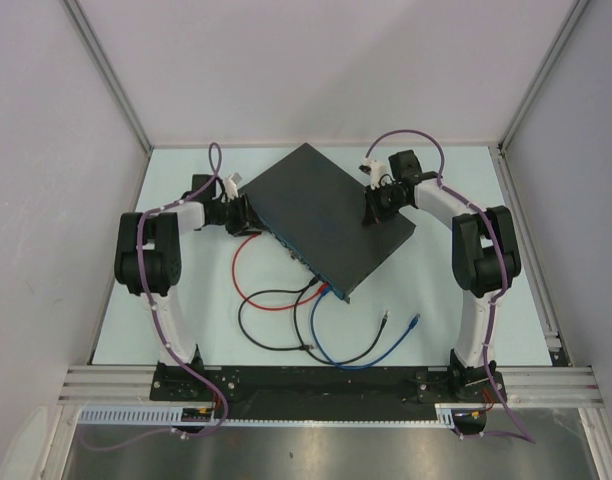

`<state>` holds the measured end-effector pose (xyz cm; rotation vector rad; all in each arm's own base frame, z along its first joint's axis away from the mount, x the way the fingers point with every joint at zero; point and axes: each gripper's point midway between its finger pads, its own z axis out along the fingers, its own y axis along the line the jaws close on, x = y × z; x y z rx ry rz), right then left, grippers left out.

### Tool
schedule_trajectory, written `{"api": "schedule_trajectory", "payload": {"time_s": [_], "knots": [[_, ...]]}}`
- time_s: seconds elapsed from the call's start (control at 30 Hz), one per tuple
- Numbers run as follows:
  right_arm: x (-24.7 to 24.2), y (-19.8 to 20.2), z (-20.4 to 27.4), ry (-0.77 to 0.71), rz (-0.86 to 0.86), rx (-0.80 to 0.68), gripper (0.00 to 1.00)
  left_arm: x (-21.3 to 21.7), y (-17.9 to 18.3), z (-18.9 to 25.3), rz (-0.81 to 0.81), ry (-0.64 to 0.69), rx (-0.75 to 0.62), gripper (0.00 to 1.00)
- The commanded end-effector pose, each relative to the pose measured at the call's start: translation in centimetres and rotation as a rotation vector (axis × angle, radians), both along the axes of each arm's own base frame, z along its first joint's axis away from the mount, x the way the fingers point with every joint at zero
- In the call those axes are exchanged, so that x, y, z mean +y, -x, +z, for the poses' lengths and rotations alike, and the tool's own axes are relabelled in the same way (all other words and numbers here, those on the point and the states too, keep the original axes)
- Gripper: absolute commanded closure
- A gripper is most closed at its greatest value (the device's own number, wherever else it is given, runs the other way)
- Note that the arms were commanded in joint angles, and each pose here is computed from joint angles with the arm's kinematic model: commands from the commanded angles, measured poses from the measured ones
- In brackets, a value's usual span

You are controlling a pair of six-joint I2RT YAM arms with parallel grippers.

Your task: Pull the plug from the switch port

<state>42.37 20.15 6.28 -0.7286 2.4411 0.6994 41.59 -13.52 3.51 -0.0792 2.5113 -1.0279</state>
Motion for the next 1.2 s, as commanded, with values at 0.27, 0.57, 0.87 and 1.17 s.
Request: {"api": "schedule_trajectory", "payload": {"time_s": [0.27, 0.57, 0.87, 1.17], "knots": [[-1.5, 0.4, -4.1, 0.119, -0.036, 0.044, 0.95, 3.7, 4.6, -2.1, 0.120, -0.167, 0.126, 0.56], [-1.3, 0.4, -4.6, 0.110, -0.041, 0.054, 0.94, 2.1, 2.6, 3.0, 0.063, 0.017, -0.062, 0.43], [-1.8, 0.5, -4.4, 0.131, -0.036, 0.048, 0.94, 0.8, -0.9, 3.2, 0.036, 0.118, -0.078, 0.46], [-2.3, 0.3, -4.1, 0.161, -0.030, 0.023, 0.94, -0.1, -1.9, 2.3, 0.018, 0.172, -0.058, 0.51]]}}
